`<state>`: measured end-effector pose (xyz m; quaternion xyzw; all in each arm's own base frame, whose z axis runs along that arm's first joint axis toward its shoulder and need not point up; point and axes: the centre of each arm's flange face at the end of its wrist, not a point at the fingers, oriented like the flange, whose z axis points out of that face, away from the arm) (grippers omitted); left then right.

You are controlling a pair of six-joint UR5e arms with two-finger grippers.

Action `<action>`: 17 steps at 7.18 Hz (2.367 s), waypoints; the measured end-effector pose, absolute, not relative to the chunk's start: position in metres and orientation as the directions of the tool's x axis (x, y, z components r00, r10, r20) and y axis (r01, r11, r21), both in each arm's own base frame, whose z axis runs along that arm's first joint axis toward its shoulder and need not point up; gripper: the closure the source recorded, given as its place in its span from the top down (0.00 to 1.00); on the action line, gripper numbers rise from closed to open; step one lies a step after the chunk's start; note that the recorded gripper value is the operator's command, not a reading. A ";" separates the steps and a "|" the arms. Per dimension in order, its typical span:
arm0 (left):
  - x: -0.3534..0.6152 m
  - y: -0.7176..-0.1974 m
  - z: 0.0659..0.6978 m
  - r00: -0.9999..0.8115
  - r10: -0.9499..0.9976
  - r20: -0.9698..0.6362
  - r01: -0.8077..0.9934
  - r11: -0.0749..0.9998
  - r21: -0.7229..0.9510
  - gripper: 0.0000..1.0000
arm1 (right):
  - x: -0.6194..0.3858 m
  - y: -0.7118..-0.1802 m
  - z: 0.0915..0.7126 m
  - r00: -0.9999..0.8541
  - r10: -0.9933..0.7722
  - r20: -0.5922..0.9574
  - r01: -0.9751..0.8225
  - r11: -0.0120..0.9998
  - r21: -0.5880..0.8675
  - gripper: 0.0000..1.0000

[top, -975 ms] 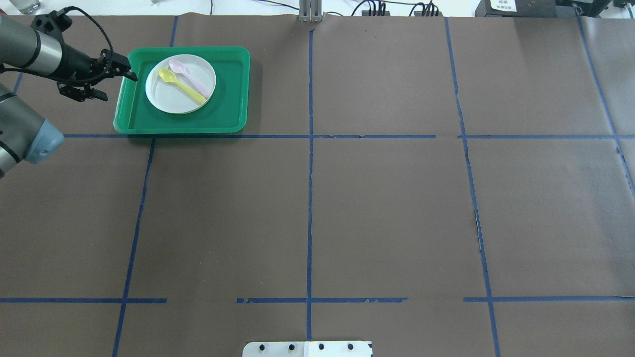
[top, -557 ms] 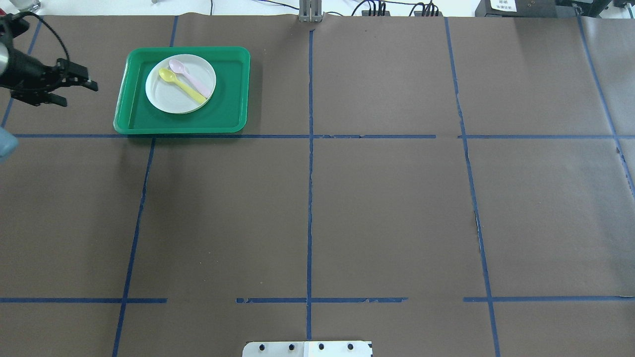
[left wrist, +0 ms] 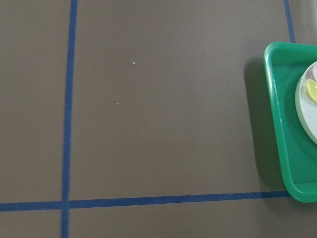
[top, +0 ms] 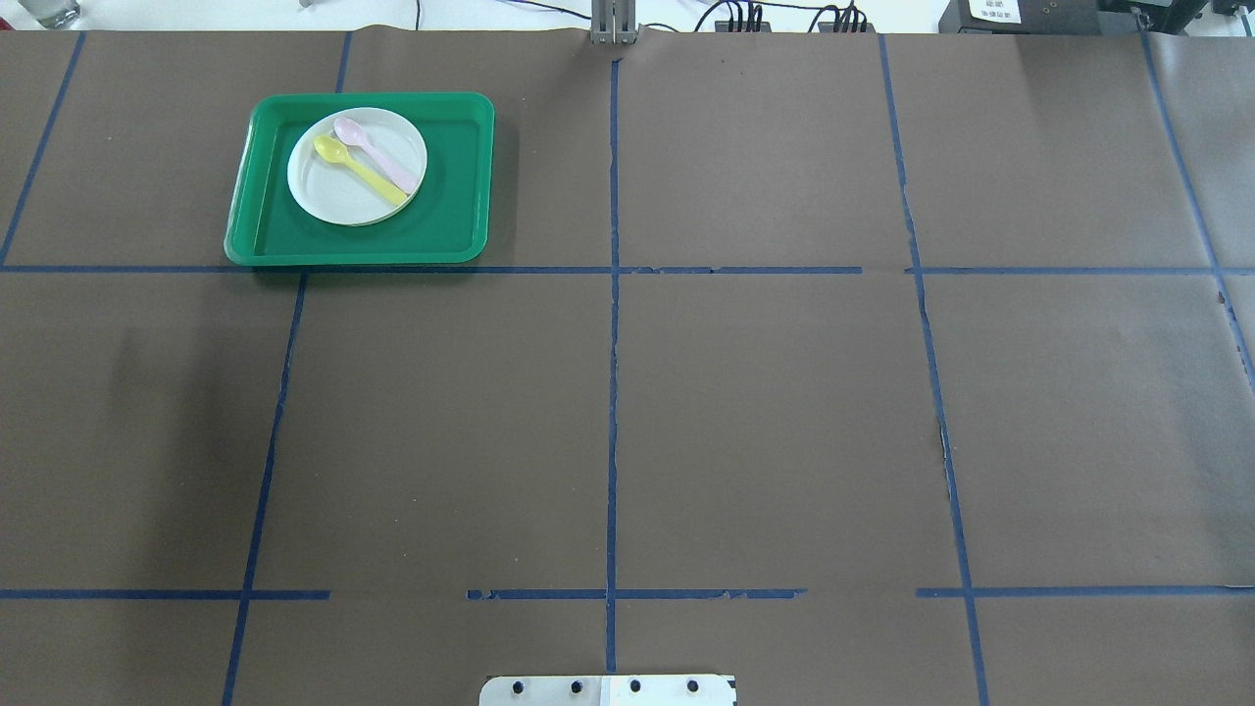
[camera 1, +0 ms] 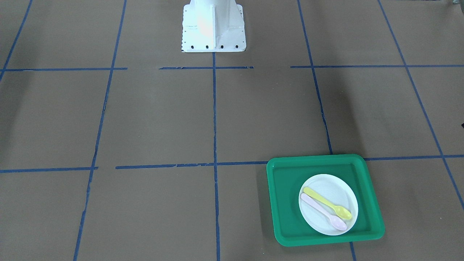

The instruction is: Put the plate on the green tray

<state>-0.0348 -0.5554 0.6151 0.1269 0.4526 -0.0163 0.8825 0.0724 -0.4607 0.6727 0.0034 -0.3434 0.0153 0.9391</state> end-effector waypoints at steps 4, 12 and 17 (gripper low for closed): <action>-0.121 -0.526 0.642 0.653 0.135 -0.745 0.055 0.973 0.225 1.00 | 0.072 -0.461 0.672 0.764 0.026 0.645 -0.031 1.000 -0.004 1.00; -0.082 -0.518 0.609 0.756 0.142 -0.639 -0.062 0.987 0.147 1.00 | 0.072 -0.461 0.673 0.764 0.026 0.645 -0.031 1.000 -0.004 1.00; -0.076 -0.524 0.609 0.745 0.180 -0.643 -0.071 0.979 0.191 1.00 | 0.072 -0.461 0.673 0.764 0.026 0.645 -0.031 1.000 -0.004 1.00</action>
